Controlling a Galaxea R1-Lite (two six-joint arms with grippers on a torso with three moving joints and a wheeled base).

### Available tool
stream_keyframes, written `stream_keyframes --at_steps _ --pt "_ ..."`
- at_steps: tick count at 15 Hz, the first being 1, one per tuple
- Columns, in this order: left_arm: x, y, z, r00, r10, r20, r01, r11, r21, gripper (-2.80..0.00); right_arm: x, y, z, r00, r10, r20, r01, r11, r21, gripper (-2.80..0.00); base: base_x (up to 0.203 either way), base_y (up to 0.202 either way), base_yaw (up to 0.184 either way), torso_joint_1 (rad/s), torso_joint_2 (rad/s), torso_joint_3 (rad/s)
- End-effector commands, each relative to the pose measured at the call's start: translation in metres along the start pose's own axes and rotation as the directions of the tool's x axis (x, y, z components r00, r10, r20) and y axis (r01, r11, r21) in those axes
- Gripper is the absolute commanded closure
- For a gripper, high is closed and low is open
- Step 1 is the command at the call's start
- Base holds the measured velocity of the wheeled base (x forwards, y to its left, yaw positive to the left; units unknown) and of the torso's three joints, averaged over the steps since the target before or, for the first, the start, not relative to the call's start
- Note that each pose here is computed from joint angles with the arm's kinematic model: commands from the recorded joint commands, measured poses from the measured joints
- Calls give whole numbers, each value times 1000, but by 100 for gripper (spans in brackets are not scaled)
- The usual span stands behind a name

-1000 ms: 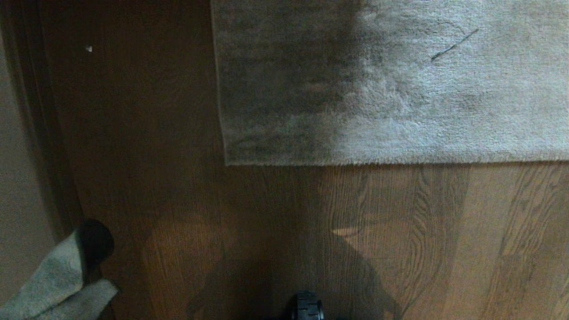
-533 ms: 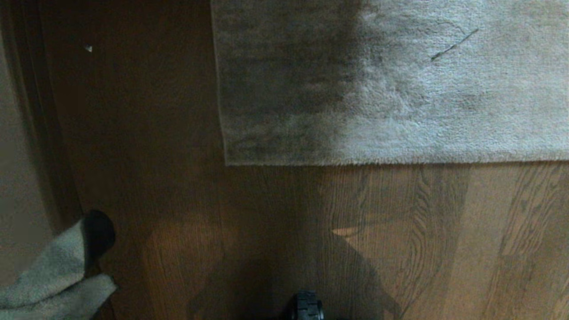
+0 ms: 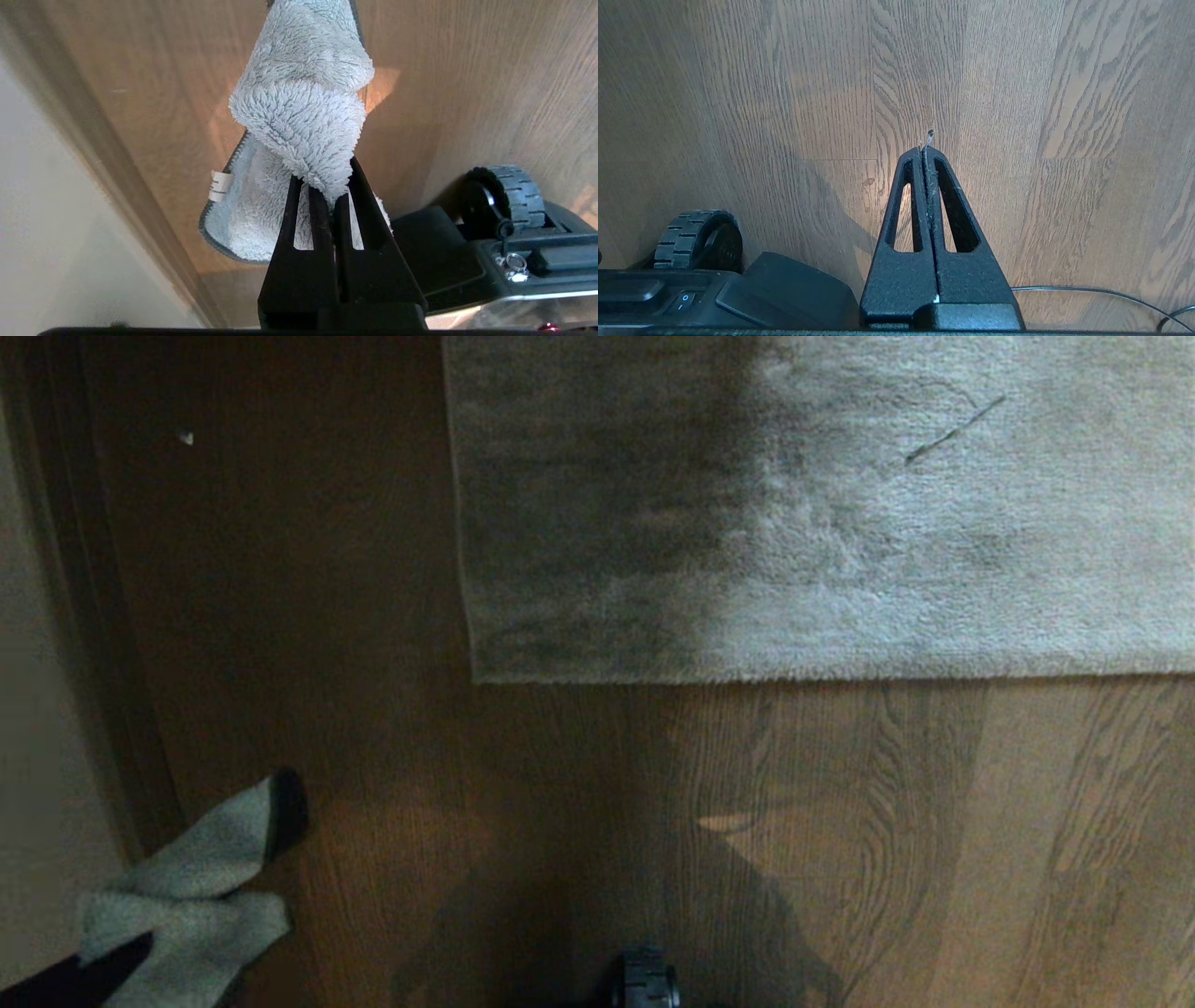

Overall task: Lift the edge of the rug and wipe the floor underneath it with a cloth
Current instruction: Put down the rag

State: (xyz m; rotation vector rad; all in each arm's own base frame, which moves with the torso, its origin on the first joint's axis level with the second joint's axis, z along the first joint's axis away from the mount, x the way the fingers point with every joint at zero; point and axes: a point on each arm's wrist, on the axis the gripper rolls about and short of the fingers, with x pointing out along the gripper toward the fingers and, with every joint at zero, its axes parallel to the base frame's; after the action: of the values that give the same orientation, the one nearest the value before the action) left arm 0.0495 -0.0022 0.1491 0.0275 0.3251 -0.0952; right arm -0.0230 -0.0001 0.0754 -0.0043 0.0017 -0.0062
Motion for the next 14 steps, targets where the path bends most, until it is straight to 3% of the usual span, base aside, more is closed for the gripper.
stream_keyframes --at_steps 1,11,14 --pt "27 1 6 995 -24 -96 24 1000 -4 0 0 0 0 1000 0 -1 0 1000 0 0 0 0 0 0 0 0" --pt "73 3 17 993 -41 -115 38 999 -26 0 0 0 0 1000 0 -1 0 1000 0 0 0 0 0 0 0 0" --pt "99 5 23 996 -38 -86 36 999 -25 0 0 0 0 1000 0 -1 0 1000 0 0 0 0 0 0 0 0"
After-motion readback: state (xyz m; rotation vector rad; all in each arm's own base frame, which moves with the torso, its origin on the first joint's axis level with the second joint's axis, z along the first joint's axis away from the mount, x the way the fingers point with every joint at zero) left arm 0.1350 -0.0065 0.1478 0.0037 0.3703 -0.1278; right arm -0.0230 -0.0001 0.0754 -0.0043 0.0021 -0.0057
